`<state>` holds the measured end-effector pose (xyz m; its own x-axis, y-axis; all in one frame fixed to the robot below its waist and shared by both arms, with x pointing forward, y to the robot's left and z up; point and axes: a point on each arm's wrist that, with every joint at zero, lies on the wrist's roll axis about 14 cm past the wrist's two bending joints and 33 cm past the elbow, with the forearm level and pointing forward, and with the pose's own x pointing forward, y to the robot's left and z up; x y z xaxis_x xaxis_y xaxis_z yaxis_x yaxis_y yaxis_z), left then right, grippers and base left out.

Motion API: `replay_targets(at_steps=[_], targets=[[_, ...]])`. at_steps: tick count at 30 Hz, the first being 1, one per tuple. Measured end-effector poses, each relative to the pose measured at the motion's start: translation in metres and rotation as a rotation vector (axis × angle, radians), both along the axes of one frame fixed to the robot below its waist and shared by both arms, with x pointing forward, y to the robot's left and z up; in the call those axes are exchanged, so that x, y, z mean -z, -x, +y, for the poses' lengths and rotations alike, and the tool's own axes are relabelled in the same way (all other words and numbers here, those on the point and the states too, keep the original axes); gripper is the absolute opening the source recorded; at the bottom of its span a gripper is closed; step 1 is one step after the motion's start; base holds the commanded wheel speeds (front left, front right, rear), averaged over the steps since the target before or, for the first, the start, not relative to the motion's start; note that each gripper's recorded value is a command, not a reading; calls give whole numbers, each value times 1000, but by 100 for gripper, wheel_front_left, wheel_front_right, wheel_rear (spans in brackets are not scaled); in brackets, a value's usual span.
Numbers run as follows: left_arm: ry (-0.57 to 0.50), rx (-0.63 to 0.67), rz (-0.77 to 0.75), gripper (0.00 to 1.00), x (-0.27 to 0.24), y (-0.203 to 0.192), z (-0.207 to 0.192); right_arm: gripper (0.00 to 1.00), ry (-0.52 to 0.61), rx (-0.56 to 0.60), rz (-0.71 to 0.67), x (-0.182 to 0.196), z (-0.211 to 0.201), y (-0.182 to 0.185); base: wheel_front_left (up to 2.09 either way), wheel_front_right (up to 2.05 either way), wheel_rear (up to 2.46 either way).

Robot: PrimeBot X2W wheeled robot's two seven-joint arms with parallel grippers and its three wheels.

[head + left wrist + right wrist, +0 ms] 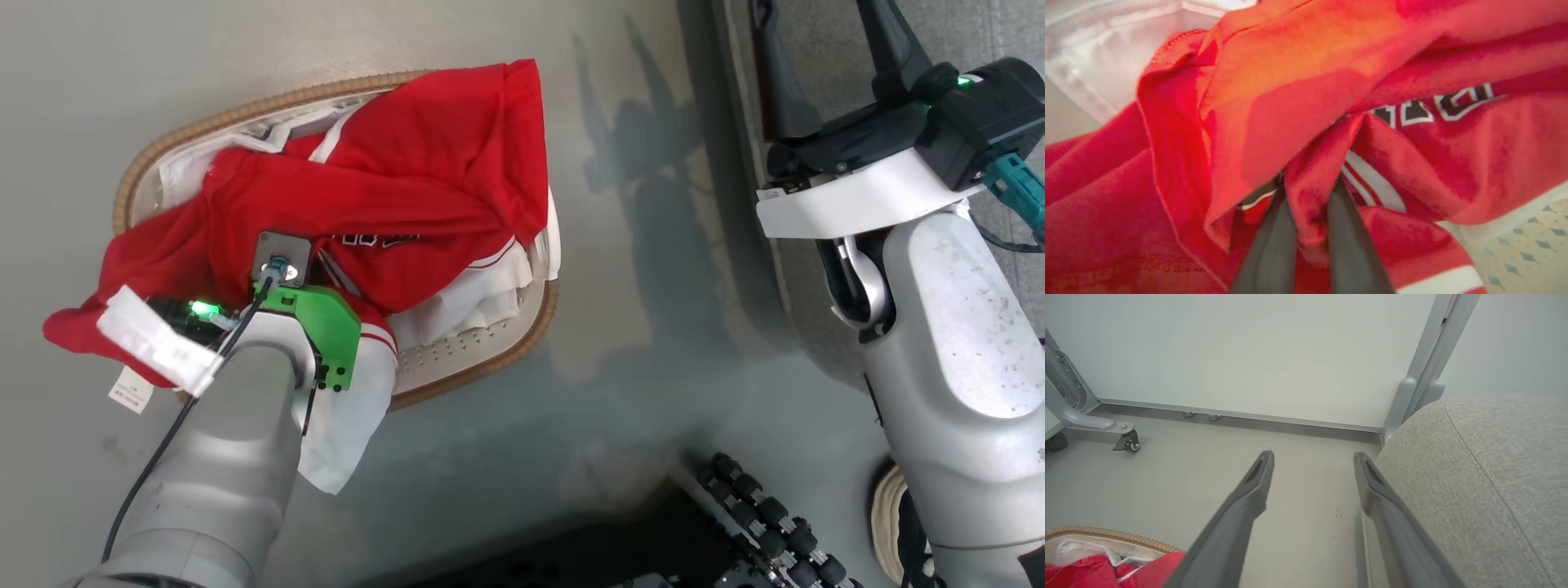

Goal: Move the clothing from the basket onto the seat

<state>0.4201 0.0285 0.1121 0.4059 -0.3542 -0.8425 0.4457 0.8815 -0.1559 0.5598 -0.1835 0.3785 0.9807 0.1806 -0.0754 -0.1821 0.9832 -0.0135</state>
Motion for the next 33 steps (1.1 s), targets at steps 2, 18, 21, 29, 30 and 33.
replay_targets(at_steps=[2, 18, 21, 29, 30, 33], targets=[[16, -35, -14, 0, -6, -2, 2, 100, -4, 5, -1, -4, 0, 2, 0, 0, 0], [230, -147, -325, 0, -133, -18, -4, 100, -55, 70, 9, -48, -6, 58, 0, 0, 0], [279, -198, -412, 0, -169, -27, -1, 100, -63, 79, -4, -60, -6, 70, 0, 0, 0], [405, -225, -668, 0, -272, -41, -1, 100, -88, 96, -26, -82, -2, 107, 0, 0, 0], [422, -229, -707, 0, -288, -43, 0, 100, -90, 95, -30, -85, -1, 112, 0, 0, 0], [486, -225, -809, 0, -333, -46, -4, 100, -97, 92, -40, -91, 2, 126, 0, 0, 0]])
